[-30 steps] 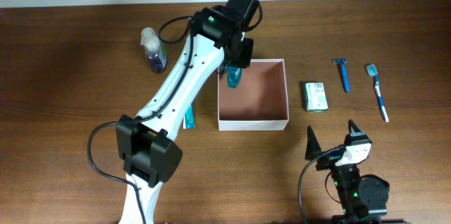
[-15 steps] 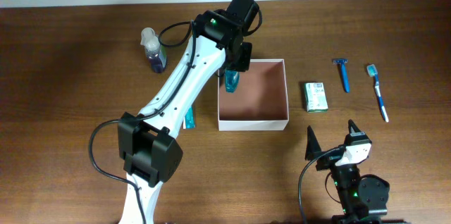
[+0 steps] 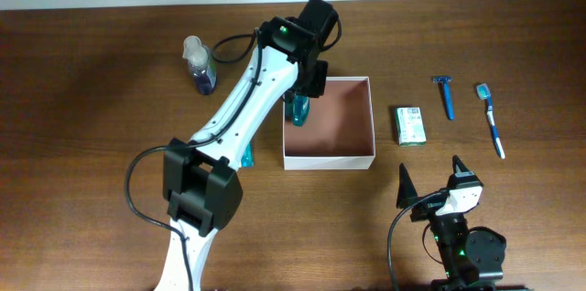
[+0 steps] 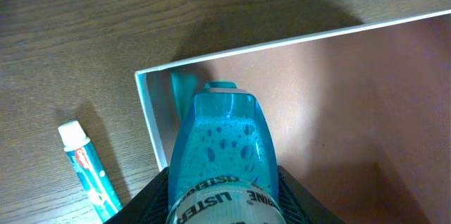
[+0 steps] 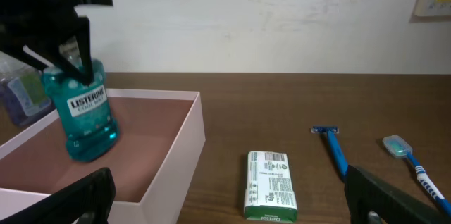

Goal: Pack container
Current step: 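Lower the Listerine bottle into the box's left corner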

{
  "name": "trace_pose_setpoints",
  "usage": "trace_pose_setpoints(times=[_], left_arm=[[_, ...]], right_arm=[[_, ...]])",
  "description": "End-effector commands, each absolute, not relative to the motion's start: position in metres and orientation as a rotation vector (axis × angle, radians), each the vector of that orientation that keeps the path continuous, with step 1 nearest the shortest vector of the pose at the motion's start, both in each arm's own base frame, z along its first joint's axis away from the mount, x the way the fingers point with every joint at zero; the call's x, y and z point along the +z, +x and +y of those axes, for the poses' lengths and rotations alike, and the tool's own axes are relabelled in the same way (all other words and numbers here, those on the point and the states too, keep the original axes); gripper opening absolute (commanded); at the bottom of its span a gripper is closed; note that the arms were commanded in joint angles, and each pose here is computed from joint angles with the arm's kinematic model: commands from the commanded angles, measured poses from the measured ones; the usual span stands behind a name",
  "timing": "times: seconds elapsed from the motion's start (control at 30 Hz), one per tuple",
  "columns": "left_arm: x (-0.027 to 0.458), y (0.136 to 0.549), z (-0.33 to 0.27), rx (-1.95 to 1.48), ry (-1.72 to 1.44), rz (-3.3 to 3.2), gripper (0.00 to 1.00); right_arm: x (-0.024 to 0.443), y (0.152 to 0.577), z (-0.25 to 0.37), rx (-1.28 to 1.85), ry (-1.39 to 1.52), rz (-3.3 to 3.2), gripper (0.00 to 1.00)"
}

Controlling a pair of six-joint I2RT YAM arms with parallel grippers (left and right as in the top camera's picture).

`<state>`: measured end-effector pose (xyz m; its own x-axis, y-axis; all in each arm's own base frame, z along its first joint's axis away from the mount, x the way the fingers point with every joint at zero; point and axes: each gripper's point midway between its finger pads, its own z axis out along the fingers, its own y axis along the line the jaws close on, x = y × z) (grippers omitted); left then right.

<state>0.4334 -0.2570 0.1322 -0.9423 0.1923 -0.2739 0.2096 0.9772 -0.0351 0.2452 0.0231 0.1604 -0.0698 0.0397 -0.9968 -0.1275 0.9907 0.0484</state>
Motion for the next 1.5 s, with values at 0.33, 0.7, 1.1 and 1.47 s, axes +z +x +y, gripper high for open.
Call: trace_pose_setpoints(times=[0.33,0.7,1.1,1.47], left_arm=[[0.133,0.442,-0.249,-0.051,0.252,2.832,0.01],[0.133,0.442,-0.244,-0.044,0.241,2.841,0.1],[0.133,0.442,-0.244,-0.045,0.241,2.839,0.11],[0.133,0.442,-0.245,-0.05,0.241,2.841,0.11]], right_arm=[[0.159,0.245,0.023,0.132,-0.072,1.635,0.99],[0.159,0.245,0.023,0.132,-0.072,1.635,0.99],[0.159,0.245,0.023,0.131,-0.072,1.635,0.99],[0.159,0.245,0.023,0.132,-0.072,1.635,0.99]])
